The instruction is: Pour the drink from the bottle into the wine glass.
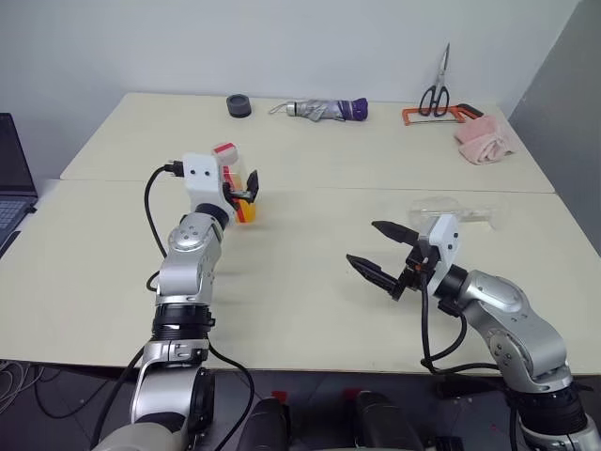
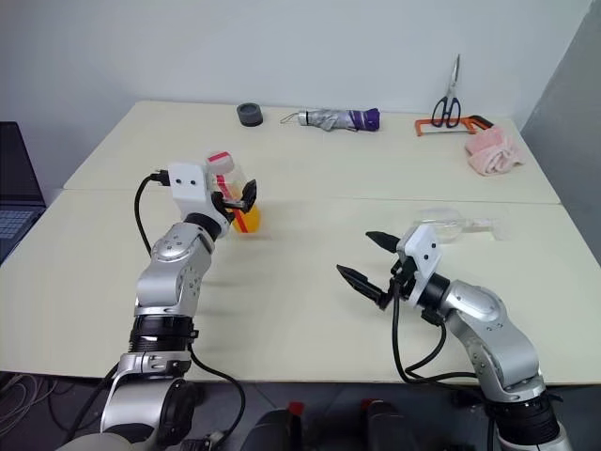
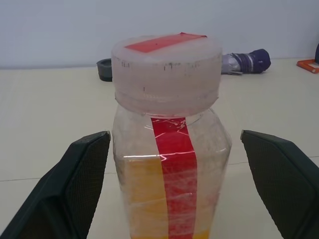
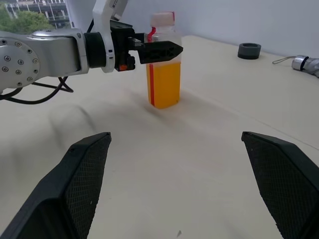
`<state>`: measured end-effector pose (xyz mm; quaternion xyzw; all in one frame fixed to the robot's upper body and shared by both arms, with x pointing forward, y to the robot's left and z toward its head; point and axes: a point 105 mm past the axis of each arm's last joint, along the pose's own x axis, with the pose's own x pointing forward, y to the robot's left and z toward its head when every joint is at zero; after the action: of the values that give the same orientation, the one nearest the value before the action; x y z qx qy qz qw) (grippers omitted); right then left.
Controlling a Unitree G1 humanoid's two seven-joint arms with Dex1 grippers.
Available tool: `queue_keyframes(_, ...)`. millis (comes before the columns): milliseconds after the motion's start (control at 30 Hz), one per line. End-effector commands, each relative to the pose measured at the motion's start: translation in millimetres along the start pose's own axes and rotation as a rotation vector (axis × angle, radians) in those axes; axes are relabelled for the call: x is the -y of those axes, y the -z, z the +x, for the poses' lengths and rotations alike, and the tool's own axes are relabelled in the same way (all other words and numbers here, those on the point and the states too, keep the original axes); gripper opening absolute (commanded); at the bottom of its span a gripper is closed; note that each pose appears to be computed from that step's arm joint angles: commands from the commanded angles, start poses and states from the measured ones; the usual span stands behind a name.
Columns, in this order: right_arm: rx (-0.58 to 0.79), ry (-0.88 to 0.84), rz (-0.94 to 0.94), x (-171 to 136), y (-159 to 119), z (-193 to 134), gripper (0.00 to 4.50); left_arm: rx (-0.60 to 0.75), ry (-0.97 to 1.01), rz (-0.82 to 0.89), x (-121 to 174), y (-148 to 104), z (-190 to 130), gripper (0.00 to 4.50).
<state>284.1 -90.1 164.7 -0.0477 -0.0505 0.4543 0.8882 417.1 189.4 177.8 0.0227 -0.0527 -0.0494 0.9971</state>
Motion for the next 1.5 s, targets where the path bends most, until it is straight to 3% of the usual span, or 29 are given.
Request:
queue_keyframes(33, 0.035, -0.015, -0.027, -2.8, -11.9, 1.7, 4.5, 0.046, -0.002, 0.011, -0.8, -16.4, 4.4, 4.49)
queue_keyframes(1033, 0.014, -0.02, -0.016, -1.4, -6.2, -0.6, 4.5, 0.046, -0.023, 0.049, -1.2, -20.9, 12.4, 4.49)
queue_keyframes(1133, 0.012, -0.02, -0.015, -1.3, -5.7, -1.0, 4.5, 0.051, -0.019, 0.049, -0.3, -21.5, 12.3, 3.93)
queue_keyframes(1333, 0.01, -0.021, -0.015, -1.6, -5.2, -1.4, 4.5, 0.059, -0.004, 0.05, 2.4, -22.4, 11.7, 2.12)
queue_keyframes(1500, 0.01, -0.021, -0.016, -1.5, -5.3, -1.7, 4.5, 0.069, 0.006, 0.055, 4.0, -22.9, 9.1, 1.95)
